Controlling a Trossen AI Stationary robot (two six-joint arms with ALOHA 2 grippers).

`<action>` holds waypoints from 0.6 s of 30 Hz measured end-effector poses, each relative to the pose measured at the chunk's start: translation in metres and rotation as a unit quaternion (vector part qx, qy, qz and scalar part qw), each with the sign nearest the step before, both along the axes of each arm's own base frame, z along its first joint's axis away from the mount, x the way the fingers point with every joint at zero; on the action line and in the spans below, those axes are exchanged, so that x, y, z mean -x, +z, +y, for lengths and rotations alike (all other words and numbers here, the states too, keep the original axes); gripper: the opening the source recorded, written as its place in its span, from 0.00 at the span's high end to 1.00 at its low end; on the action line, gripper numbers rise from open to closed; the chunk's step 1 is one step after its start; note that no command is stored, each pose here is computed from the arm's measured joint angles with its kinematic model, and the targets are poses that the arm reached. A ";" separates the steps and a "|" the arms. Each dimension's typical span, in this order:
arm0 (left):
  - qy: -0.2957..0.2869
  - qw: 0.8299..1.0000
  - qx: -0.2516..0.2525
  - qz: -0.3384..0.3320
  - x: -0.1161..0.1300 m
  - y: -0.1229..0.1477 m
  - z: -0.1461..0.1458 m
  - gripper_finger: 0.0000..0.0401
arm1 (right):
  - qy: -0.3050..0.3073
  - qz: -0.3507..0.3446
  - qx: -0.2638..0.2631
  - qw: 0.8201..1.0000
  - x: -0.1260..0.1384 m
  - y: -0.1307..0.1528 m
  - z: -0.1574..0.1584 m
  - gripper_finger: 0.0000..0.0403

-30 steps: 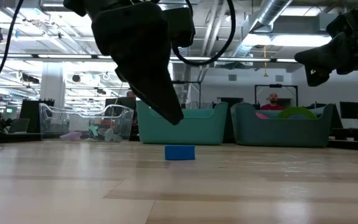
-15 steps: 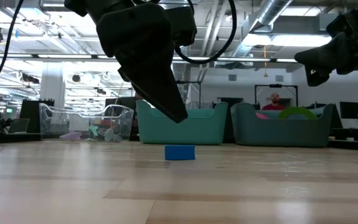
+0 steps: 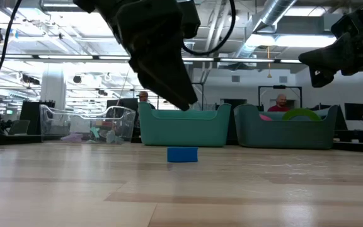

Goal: Pick and place Stapler, Stapler remover, tape
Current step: Put the blue stapler into the green bin

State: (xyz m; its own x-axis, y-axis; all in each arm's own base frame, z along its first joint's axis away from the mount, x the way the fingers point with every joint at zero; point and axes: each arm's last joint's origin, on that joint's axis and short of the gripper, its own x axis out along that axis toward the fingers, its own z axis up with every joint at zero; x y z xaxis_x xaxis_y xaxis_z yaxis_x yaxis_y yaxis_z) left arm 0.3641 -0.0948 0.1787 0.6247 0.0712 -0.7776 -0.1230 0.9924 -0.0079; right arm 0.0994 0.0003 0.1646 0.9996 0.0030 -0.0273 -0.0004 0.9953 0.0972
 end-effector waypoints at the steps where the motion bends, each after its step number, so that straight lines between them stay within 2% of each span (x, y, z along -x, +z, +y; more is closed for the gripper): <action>1: 0.003 1.000 0.001 -0.003 0.000 0.002 0.003 0.23 | 0.000 0.000 0.000 1.000 0.000 0.000 0.000 1.00; 13: 0.026 0.999 0.006 -0.035 0.002 0.027 0.024 0.23 | 0.000 0.000 0.000 1.000 0.000 0.000 0.000 1.00; 18: 0.021 0.999 0.000 -0.036 0.003 0.028 0.024 0.23 | 0.000 0.000 0.000 1.000 0.000 0.000 0.000 1.00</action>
